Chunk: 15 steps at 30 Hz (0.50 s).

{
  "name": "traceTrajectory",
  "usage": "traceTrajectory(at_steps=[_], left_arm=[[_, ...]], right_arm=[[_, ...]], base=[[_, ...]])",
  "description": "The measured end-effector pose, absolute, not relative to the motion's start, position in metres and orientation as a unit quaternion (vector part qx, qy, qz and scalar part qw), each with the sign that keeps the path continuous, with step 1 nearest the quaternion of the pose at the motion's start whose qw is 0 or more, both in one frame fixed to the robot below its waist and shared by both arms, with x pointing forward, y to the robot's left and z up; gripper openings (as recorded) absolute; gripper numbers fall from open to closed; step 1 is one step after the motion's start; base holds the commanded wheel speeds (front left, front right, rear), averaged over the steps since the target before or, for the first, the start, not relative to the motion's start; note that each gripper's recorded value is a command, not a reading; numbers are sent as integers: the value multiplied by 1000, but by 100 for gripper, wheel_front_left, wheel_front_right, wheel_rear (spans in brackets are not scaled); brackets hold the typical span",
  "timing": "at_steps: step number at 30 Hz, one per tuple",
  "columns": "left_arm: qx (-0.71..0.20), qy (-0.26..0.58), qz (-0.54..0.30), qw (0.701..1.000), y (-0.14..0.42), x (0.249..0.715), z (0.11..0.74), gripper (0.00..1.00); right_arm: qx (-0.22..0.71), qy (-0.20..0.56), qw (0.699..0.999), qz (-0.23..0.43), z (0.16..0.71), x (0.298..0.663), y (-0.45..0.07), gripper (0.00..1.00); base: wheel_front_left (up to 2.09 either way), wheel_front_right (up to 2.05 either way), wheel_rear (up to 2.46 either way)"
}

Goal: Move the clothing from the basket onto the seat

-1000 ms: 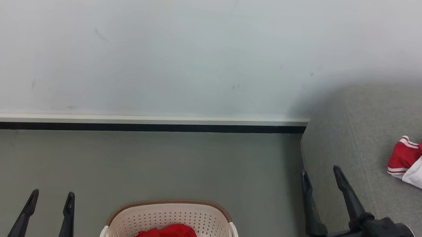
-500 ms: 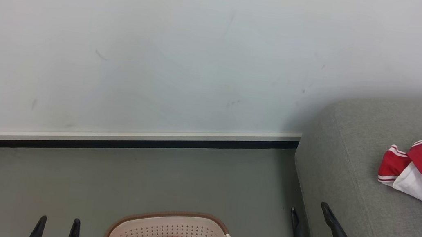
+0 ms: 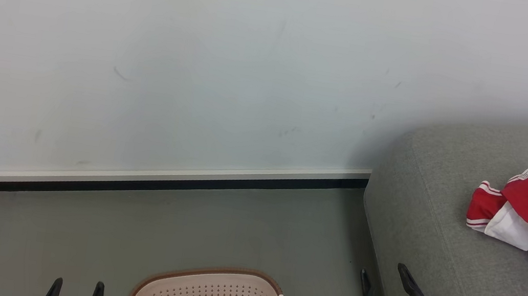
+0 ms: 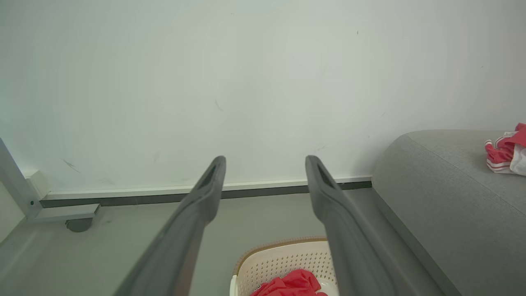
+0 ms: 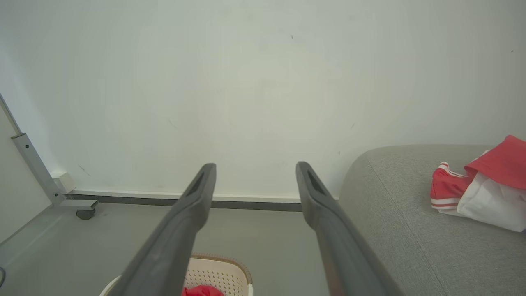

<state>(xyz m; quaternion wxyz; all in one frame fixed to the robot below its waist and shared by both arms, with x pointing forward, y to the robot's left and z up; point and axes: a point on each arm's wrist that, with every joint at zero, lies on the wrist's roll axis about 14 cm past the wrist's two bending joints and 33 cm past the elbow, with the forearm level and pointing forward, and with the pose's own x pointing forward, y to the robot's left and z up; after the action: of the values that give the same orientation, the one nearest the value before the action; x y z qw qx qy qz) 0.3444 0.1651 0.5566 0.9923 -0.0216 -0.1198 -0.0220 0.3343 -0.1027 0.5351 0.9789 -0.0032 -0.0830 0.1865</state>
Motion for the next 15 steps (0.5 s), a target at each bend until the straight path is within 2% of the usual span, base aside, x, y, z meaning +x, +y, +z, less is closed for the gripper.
traceTrajectory(at_steps=[15], left_arm=[[-18,-117,-29,993,161,343,554,100]], right_arm=[[-2,-83,979,185,535,333,-103,100]], base=[[0,0,0]])
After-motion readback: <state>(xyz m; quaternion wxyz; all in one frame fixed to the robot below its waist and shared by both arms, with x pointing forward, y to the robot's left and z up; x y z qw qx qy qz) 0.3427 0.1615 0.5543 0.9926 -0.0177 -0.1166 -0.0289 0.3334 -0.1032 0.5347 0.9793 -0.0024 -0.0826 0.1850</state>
